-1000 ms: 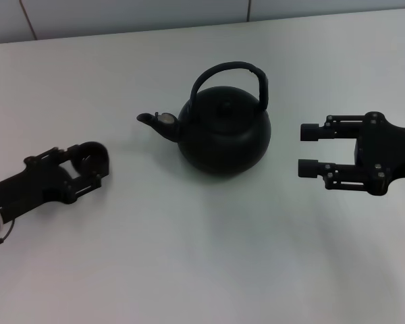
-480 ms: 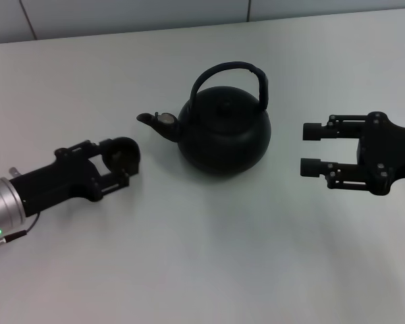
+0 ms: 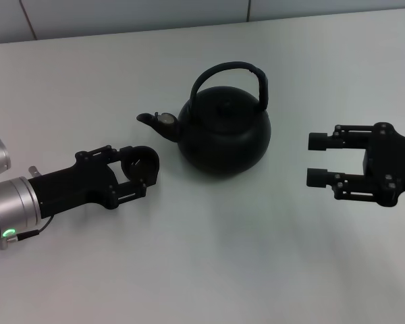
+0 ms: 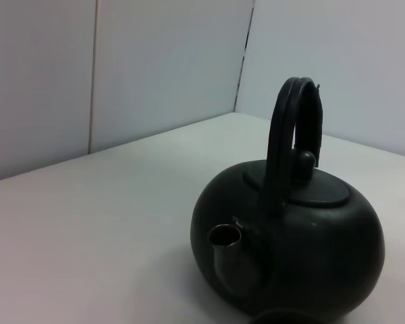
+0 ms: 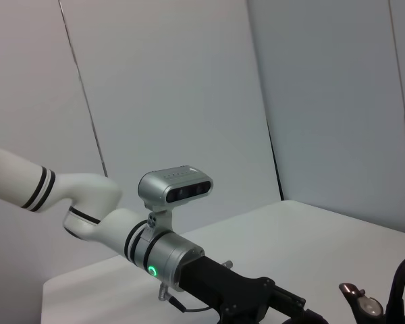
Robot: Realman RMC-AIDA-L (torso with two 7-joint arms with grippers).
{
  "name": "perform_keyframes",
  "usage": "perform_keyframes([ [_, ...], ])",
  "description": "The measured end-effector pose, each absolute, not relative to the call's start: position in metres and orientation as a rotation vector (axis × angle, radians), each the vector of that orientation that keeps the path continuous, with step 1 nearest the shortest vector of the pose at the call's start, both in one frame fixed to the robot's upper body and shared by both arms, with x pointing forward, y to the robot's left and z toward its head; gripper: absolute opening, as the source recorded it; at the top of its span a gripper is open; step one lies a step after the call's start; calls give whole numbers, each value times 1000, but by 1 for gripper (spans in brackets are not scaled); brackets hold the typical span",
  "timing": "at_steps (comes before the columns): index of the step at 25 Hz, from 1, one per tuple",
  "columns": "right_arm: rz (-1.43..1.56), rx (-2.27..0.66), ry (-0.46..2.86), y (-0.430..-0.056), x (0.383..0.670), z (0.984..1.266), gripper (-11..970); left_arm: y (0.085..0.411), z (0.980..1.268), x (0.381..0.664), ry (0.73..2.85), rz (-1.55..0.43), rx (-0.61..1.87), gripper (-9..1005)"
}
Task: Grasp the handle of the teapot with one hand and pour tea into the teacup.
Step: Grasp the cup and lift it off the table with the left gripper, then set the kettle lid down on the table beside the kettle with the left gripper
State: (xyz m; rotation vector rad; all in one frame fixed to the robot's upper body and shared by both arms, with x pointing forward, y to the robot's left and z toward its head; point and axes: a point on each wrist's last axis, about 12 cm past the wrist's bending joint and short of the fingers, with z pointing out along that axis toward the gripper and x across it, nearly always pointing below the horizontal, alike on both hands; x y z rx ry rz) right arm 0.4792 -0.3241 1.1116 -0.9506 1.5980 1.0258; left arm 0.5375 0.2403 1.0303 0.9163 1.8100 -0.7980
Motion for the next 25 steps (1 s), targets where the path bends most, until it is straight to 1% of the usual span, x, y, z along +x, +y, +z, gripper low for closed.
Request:
perform_keyframes([
  [13,1031,-938,1611,-326,475,1108,593,241,1029,537,1817,-799,915,697],
  [25,1038,-933,1618,-326,475,1108,592,240,1021,528,1854,-828,904,695],
])
